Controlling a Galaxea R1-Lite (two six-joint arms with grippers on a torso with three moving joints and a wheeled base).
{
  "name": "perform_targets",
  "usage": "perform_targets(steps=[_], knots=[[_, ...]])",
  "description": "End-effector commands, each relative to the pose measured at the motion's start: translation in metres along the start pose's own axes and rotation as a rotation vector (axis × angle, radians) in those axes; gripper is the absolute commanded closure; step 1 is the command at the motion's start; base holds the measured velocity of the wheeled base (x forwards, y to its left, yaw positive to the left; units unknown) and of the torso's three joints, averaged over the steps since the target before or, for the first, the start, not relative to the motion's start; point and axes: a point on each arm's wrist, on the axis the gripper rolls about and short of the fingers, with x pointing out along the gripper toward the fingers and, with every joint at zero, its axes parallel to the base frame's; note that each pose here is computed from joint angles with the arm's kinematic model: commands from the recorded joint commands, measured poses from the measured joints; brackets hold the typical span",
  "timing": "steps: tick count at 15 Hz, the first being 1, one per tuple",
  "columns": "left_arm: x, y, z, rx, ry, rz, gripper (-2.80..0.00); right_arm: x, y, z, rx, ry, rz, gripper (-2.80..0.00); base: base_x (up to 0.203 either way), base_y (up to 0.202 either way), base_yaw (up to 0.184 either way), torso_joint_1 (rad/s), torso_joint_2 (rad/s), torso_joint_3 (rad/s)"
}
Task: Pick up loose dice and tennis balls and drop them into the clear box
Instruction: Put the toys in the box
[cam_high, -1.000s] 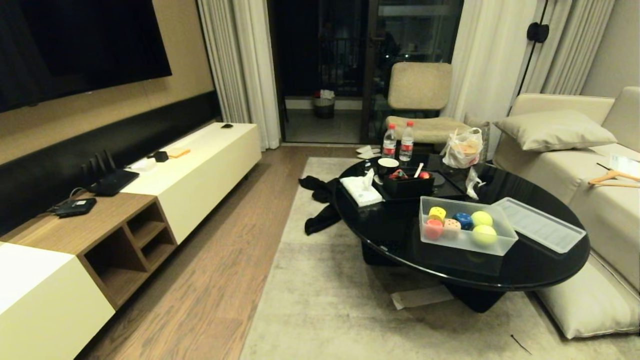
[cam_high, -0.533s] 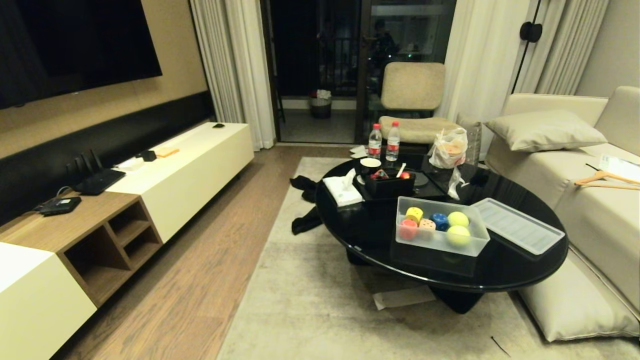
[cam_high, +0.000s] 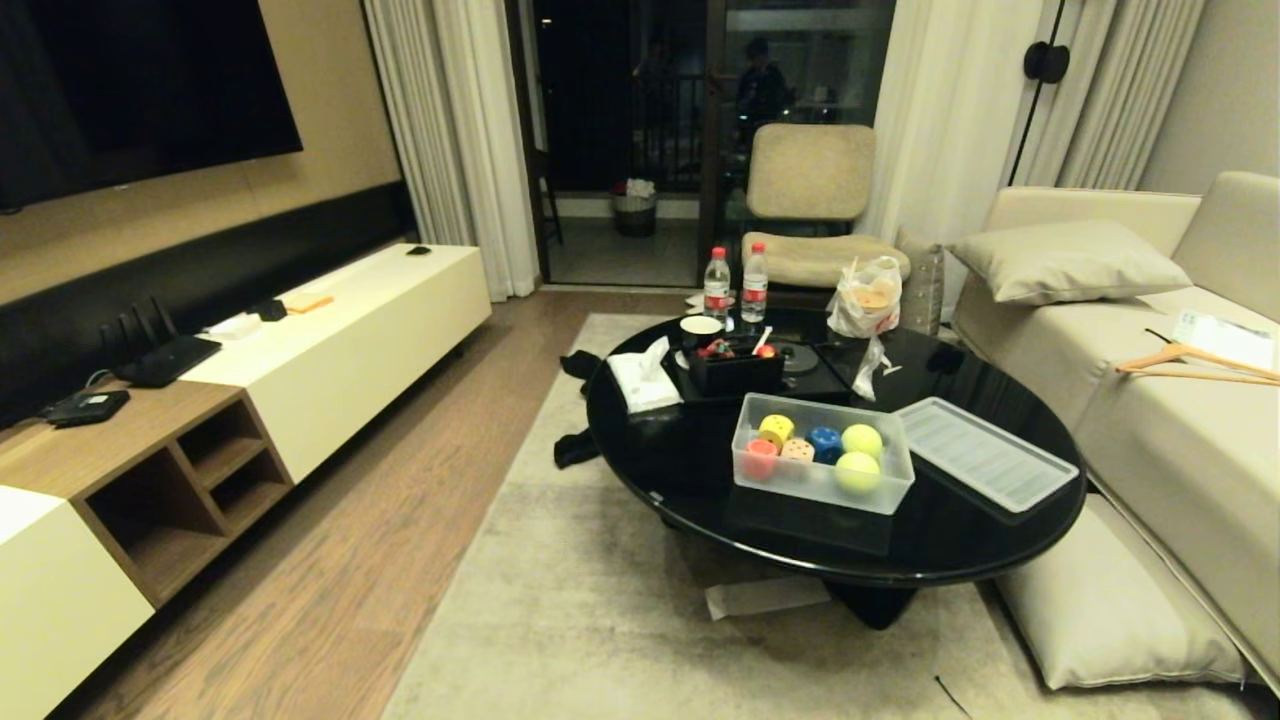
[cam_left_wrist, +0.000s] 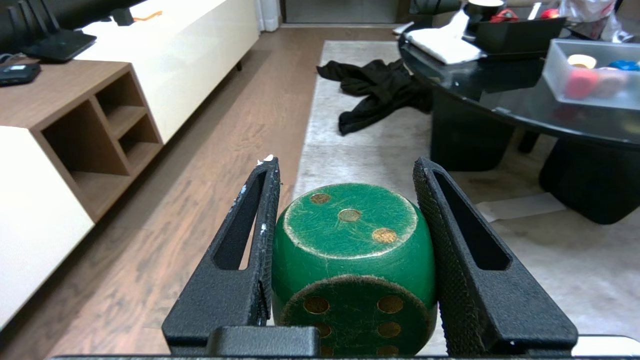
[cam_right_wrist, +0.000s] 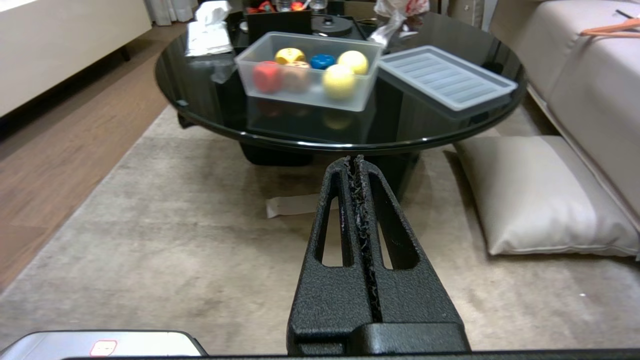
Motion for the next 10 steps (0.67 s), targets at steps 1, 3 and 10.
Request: perform_targets(steps=[1,3,10], knots=[[0.0001,0.0000,-0.0004,0.000,0.000,0.000,0.00,0.0001,0.0000,0.0000,0.000,0.001,0.001,0.00,0.000,-0.212,0.018,0.002,0.00,-0.002],[0.0001,0.0000,-0.0004,0.000,0.000,0.000,0.00,0.0001,0.0000,0.0000,0.000,0.001,0.000,0.00,0.000,-0.200,0.010,0.001,0.00,-0.001],[0.0001,0.0000,-0.0004,0.000,0.000,0.000,0.00,0.0001,0.0000,0.0000,0.000,0.001,0.000,0.00,0.000,-0.186,0.002,0.001,0.00,0.002]])
